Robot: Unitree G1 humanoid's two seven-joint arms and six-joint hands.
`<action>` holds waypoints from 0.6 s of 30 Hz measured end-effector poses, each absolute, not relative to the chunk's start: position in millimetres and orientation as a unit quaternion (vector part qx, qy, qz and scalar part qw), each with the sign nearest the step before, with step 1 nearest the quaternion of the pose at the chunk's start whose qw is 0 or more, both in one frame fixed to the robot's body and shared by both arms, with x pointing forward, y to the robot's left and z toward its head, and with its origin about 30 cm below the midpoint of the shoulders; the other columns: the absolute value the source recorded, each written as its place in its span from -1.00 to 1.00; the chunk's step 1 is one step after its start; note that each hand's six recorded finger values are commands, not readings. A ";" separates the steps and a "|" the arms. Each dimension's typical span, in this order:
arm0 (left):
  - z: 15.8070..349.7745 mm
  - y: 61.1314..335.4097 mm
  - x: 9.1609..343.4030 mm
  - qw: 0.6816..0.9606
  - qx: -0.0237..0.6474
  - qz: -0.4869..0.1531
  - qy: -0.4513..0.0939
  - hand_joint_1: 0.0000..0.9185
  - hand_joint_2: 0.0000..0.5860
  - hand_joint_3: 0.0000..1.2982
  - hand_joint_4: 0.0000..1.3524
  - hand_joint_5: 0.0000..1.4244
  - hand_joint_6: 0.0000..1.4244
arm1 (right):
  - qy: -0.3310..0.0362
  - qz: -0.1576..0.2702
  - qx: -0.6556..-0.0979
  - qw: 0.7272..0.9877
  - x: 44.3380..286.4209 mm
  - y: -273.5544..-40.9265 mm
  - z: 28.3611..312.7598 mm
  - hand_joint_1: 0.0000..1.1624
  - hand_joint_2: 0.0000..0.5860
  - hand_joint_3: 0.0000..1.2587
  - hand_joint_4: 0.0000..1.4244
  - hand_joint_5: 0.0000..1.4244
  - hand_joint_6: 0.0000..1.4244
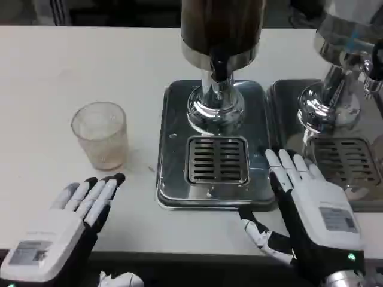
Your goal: Grasp the cup under the faucet to collect the drink, then remove the cup.
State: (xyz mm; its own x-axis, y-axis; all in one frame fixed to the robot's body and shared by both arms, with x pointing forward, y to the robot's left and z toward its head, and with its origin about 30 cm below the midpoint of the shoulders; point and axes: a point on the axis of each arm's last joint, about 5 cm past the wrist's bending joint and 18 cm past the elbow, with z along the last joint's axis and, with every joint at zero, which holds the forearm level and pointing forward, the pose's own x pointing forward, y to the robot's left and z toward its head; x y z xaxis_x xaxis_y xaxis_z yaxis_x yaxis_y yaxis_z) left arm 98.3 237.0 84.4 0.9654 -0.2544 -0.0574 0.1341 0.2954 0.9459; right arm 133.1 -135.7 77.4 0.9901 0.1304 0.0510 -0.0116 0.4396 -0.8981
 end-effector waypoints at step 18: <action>85.2 238.1 100.1 0.801 0.584 -0.123 -0.053 -1.00 -0.91 -1.00 -1.00 -1.00 -1.00 | -0.058 0.041 -0.528 0.847 133.9 -135.8 77.8 -0.13 0.42 -0.93 -1.00 -1.00 -1.00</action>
State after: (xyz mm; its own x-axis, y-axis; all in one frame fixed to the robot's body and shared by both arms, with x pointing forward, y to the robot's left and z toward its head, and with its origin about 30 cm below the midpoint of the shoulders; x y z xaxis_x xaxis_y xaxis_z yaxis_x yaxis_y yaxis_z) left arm 100.1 238.1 85.2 0.9641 -0.2590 -0.0581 0.1346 0.2887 0.9479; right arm 133.9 -135.8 77.8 0.9900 0.1303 0.0543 -0.0087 0.4399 -0.8980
